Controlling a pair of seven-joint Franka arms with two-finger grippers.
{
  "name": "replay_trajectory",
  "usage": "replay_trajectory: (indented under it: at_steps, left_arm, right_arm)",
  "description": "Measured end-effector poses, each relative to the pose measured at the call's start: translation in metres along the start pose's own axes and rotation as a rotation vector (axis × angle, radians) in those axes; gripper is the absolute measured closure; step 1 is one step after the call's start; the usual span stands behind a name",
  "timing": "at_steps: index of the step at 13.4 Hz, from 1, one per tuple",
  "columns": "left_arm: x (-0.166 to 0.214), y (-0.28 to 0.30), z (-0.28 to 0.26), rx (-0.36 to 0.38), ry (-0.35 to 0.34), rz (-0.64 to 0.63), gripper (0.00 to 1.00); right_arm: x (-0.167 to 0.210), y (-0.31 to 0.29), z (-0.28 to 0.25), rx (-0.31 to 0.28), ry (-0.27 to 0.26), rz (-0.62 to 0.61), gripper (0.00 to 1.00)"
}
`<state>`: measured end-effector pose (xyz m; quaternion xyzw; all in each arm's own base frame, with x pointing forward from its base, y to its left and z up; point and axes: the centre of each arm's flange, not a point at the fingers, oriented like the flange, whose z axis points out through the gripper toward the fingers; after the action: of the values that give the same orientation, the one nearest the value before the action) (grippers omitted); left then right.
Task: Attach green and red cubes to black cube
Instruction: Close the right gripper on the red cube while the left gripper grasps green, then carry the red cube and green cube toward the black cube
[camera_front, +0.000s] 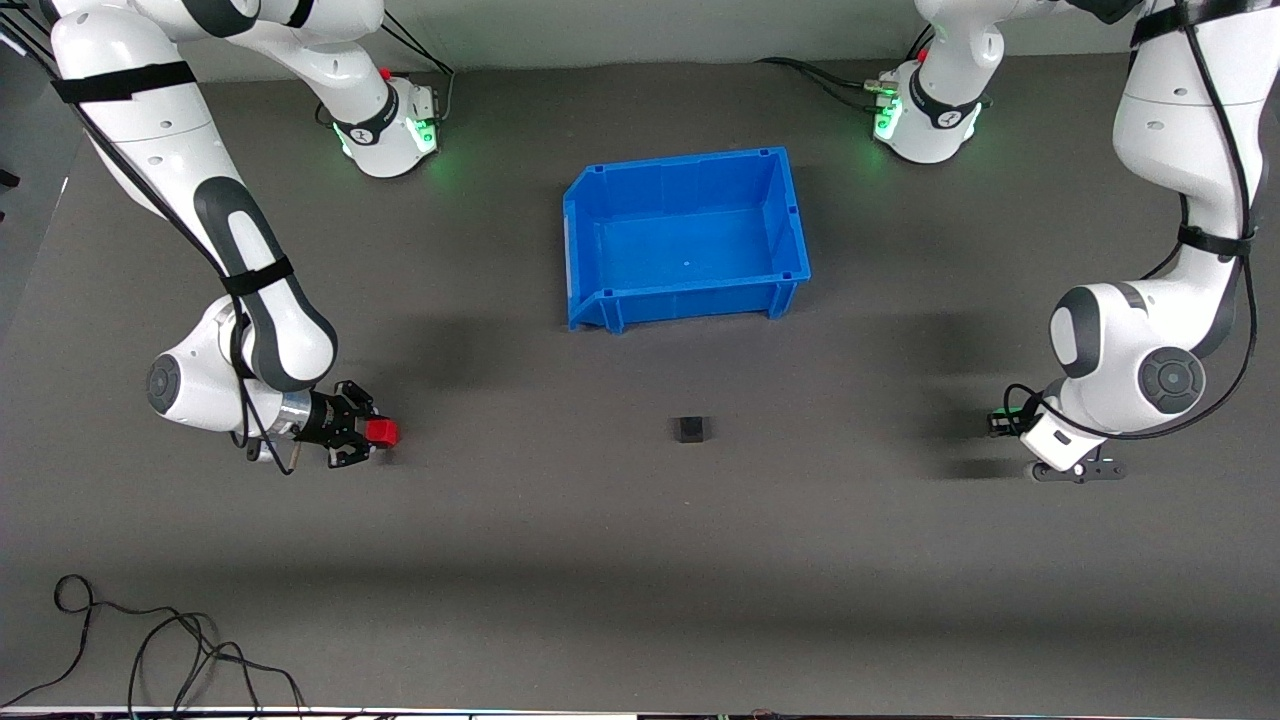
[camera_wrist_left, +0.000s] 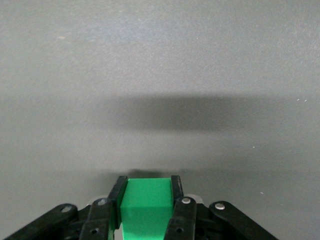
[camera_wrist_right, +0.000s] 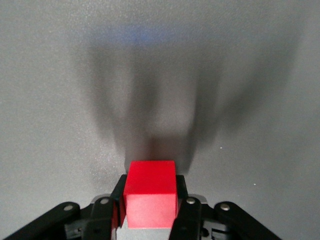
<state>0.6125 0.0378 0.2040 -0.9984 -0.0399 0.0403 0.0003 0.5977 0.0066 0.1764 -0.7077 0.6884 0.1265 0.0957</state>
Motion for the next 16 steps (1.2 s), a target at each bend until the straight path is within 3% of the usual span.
replay_trajectory:
  at_steps: [3, 6, 10, 14, 16]
  left_arm:
    - [0.003, 0.038, -0.018, -0.006, 0.003, -0.166, 0.60]
    - [0.000, 0.099, -0.024, -0.004, 0.013, -0.303, 0.60]
    - [0.001, 0.143, -0.041, -0.008, 0.020, -0.531, 0.60]
    - [0.000, 0.185, -0.073, 0.017, -0.065, -0.774, 0.60]
    - [-0.008, 0.220, -0.078, -0.009, -0.097, -0.884, 0.60]
  right_arm:
    - [-0.005, -0.006, -0.009, 0.019, -0.001, -0.010, 0.57]
    - [-0.042, -0.019, -0.024, 0.033, -0.017, -0.044, 0.59]
    - [-0.123, -0.034, -0.036, 0.049, -0.036, -0.030, 0.60]
    - [-0.225, -0.033, -0.027, 0.050, -0.053, 0.034, 0.60]
    - [-0.267, -0.034, -0.015, 0.048, -0.060, 0.063, 0.60]
